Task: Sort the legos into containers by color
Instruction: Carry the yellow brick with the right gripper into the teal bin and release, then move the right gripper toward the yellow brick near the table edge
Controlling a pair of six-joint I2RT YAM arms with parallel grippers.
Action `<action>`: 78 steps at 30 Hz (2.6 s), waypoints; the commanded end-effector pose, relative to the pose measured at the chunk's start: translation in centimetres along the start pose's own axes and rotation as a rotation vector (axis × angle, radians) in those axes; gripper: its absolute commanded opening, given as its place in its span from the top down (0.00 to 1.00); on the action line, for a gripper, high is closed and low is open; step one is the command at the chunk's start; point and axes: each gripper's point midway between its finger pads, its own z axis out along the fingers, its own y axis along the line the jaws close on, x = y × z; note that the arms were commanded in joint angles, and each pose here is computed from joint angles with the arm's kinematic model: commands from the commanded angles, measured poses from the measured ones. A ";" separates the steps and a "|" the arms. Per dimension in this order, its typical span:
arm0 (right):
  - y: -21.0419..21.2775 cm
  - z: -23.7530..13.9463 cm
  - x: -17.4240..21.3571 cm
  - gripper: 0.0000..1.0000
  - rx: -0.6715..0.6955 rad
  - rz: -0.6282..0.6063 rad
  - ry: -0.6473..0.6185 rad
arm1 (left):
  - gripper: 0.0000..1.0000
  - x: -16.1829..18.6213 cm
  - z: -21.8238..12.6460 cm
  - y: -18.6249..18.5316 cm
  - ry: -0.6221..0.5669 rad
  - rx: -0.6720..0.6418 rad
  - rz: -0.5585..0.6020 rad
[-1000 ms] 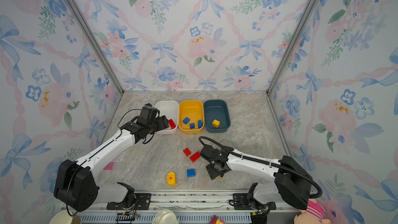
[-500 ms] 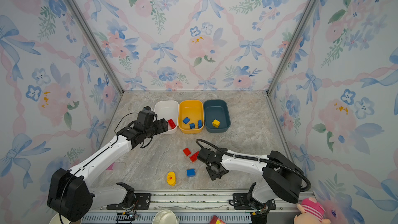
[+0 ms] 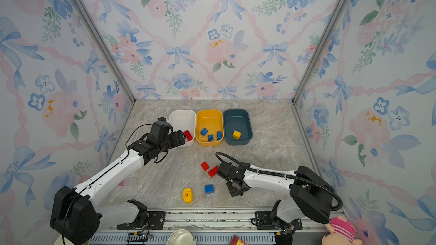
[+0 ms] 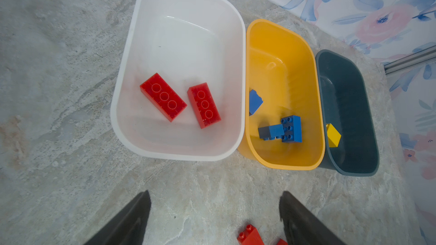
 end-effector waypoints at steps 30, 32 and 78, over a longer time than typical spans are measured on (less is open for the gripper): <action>-9.8 -10.9 -19.3 0.74 -0.026 0.217 -0.432 | 0.08 3.1 -1.7 -0.1 -0.022 0.096 -0.017; -10.8 -10.4 -21.5 0.74 -0.011 0.221 -0.441 | 0.08 3.3 -1.8 -0.1 -0.020 0.103 -0.017; -18.6 -9.1 -23.0 0.37 0.025 0.456 -0.386 | 0.05 3.5 -0.8 -1.4 -0.003 0.114 0.013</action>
